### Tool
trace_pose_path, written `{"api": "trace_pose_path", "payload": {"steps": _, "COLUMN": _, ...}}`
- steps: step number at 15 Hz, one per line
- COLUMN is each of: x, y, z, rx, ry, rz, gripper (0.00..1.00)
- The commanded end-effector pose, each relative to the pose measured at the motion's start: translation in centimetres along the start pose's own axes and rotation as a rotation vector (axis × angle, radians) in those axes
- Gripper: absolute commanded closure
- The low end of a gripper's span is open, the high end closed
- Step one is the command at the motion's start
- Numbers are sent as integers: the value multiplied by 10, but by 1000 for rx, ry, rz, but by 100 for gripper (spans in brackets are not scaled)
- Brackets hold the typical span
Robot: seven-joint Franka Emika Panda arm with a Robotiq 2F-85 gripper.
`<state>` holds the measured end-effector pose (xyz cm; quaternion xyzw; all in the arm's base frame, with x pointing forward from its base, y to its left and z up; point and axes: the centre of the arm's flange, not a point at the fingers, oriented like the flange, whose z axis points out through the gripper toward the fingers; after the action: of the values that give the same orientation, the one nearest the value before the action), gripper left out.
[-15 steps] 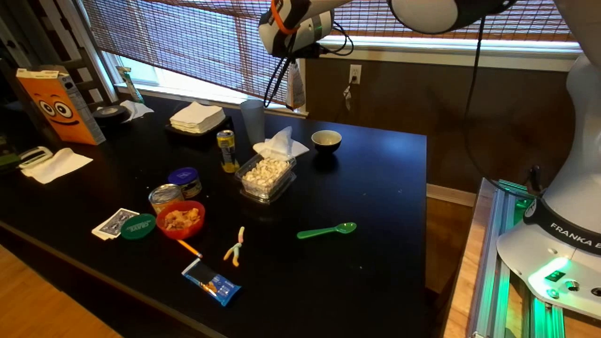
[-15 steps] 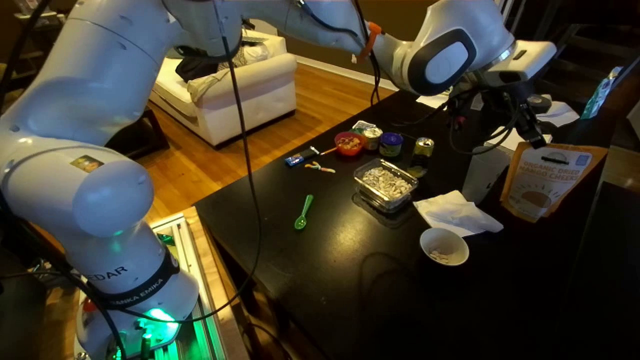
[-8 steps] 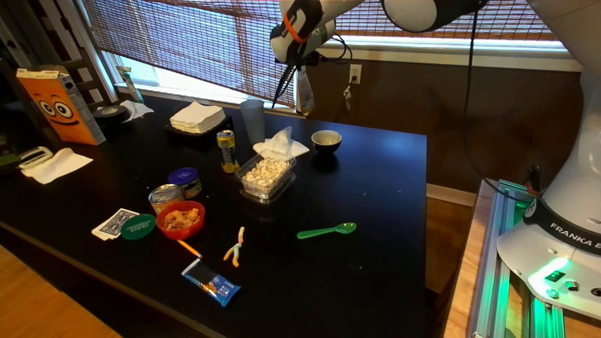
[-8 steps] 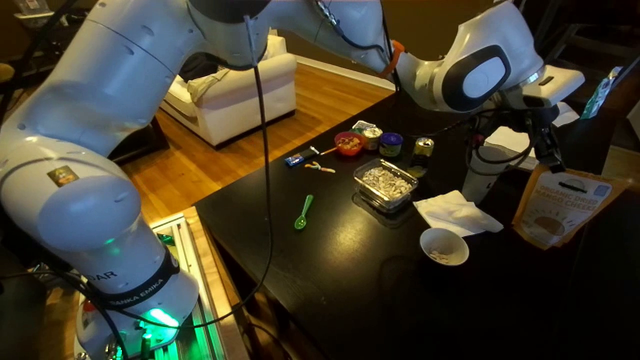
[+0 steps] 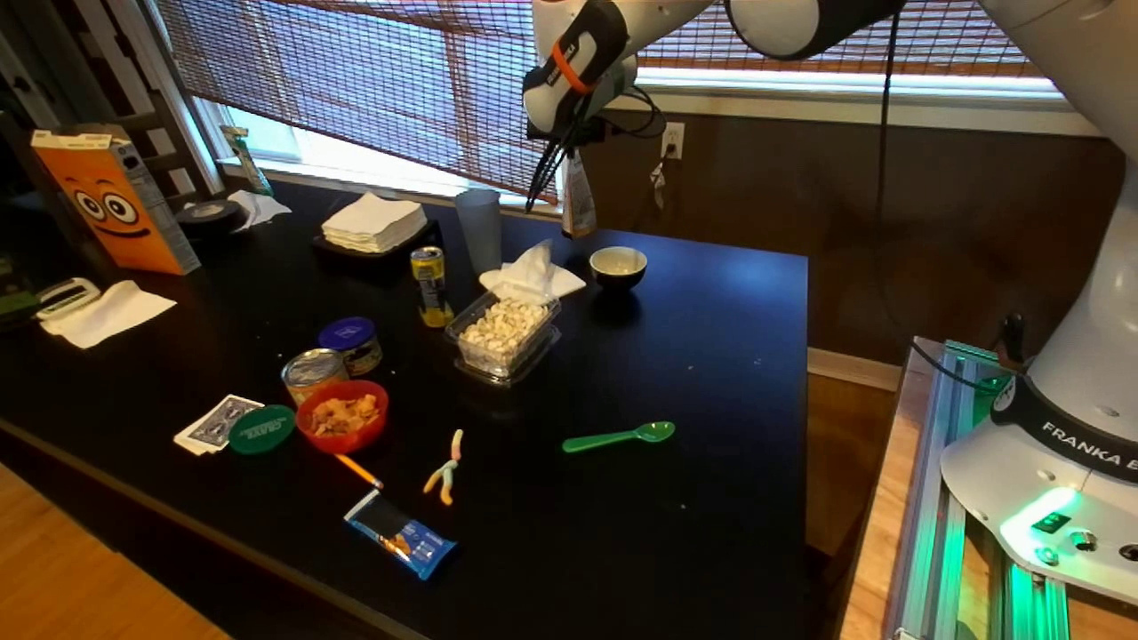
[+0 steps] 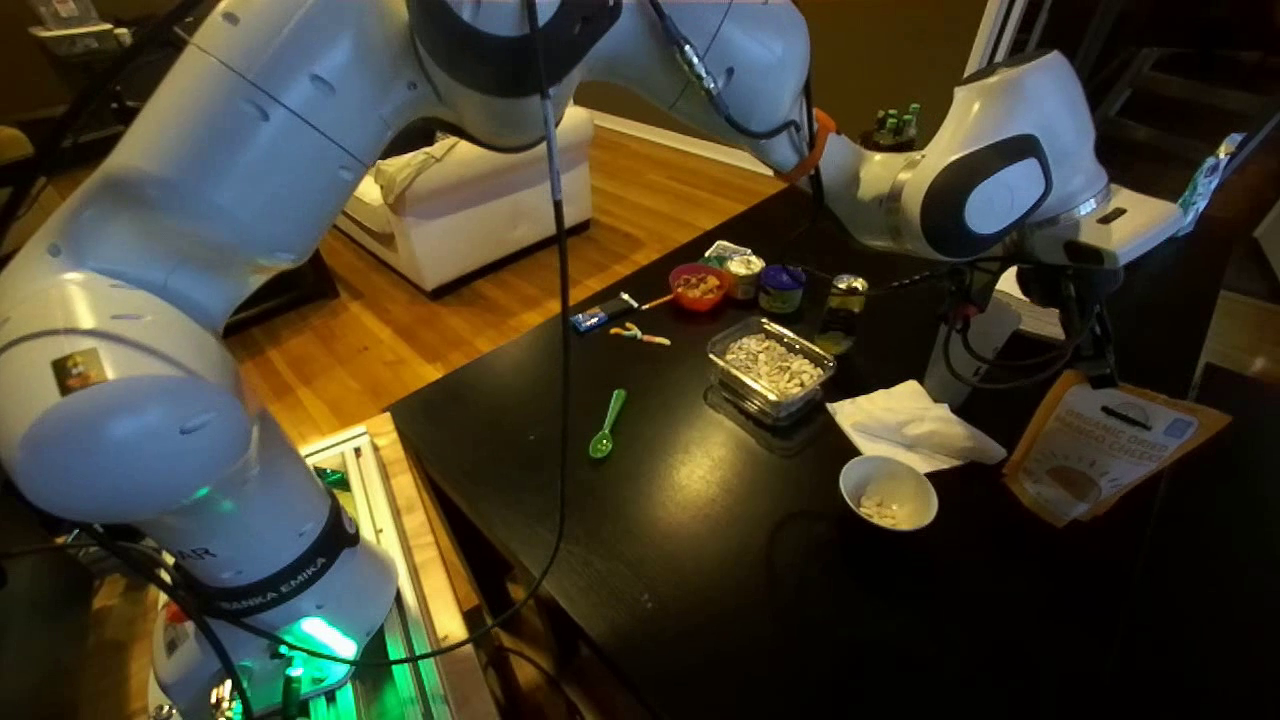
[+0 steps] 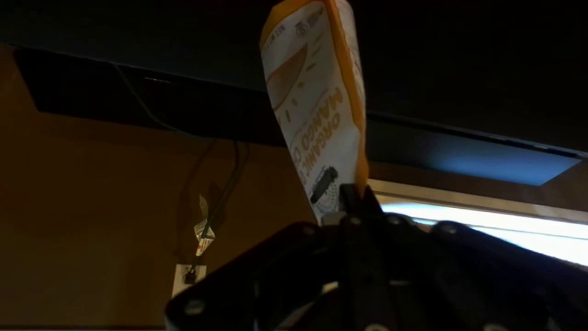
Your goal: Move the white and yellow packet to the right.
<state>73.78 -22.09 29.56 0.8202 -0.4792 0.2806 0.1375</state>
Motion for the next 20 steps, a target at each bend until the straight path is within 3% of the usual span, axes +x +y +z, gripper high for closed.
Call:
{"api": "trace_pose_path", "payload": {"steps": 1, "x": 7, "y": -2, "z": 14, "rx": -18, "ry": -26, "rz": -9, "gripper": 100}}
{"api": "trace_pose_path", "payload": {"steps": 8, "x": -4, "y": 5, "z": 32, "rx": -35, "ry": -93, "rz": -47, "gripper": 100}}
{"api": "trace_pose_path", "payload": {"steps": 9, "x": -4, "y": 4, "z": 32, "rx": -42, "ry": -103, "rz": -45, "gripper": 74}}
{"api": "trace_pose_path", "payload": {"steps": 10, "x": -3, "y": 3, "z": 27, "rx": -37, "ry": -100, "rz": -46, "gripper": 73}}
{"api": "trace_pose_path", "payload": {"steps": 15, "x": 6, "y": -23, "z": -74, "rx": 62, "ry": -25, "rz": -120, "gripper": 40}}
{"api": "trace_pose_path", "payload": {"steps": 18, "x": -3, "y": -20, "z": -126, "rx": 13, "ry": -116, "rz": -226, "gripper": 19}}
{"api": "trace_pose_path", "payload": {"steps": 20, "x": -14, "y": 6, "z": -145, "rx": -23, "ry": -134, "rz": -349, "gripper": 5}}
